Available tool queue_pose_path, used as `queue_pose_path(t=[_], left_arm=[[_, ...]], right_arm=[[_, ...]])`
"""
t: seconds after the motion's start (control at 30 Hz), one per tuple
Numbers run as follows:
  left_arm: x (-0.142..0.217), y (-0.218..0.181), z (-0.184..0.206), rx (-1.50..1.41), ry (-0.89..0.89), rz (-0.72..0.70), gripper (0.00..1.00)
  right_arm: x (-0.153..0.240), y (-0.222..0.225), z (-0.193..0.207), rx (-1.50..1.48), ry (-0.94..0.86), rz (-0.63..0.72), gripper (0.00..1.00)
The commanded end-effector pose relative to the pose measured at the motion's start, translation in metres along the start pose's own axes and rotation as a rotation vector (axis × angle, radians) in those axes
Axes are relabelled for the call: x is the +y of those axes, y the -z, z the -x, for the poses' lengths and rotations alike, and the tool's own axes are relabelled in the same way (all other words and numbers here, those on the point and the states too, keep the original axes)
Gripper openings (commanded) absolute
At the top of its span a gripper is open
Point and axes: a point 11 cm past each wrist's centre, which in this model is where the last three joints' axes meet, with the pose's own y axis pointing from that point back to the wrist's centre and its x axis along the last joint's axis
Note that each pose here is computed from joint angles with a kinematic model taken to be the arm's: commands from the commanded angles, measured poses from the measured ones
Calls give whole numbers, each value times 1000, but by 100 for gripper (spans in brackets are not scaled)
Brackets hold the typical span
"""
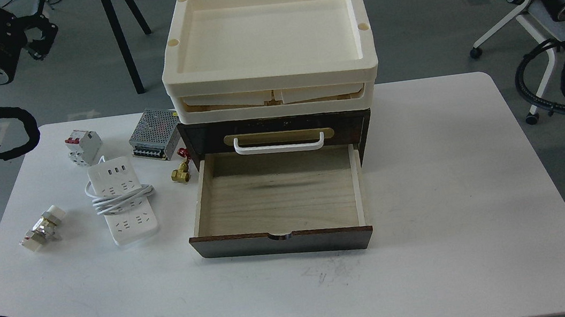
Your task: Put charging cable into cabinet
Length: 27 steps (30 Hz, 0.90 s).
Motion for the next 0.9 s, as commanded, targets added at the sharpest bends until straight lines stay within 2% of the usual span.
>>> queue_pose_path(t=[0.0, 0.2, 0.33, 0.5, 0.7, 0.77, 0.87], left_arm=[[0, 1, 1, 2, 2, 5, 100], [-3, -17, -1, 46, -13, 77, 100], [26, -9, -49, 84, -155, 109, 100], [21, -3, -41, 167, -154, 198, 100], [8, 3, -12, 146, -60, 160, 100], [6, -22, 0, 35, 17, 144, 100], [7, -71, 40, -243, 199, 104, 100]], right_arm=[[6, 16, -14, 31, -31, -19, 100], [6, 18, -15, 25, -37, -29, 100], [3, 27, -13, 5, -36, -65, 100], [7, 37, -21, 21, -51, -77, 100], [16, 36, -30, 29, -73, -67, 100], [18, 34, -33, 29, -79, -63, 100], [20, 33, -35, 28, -84, -60, 100]])
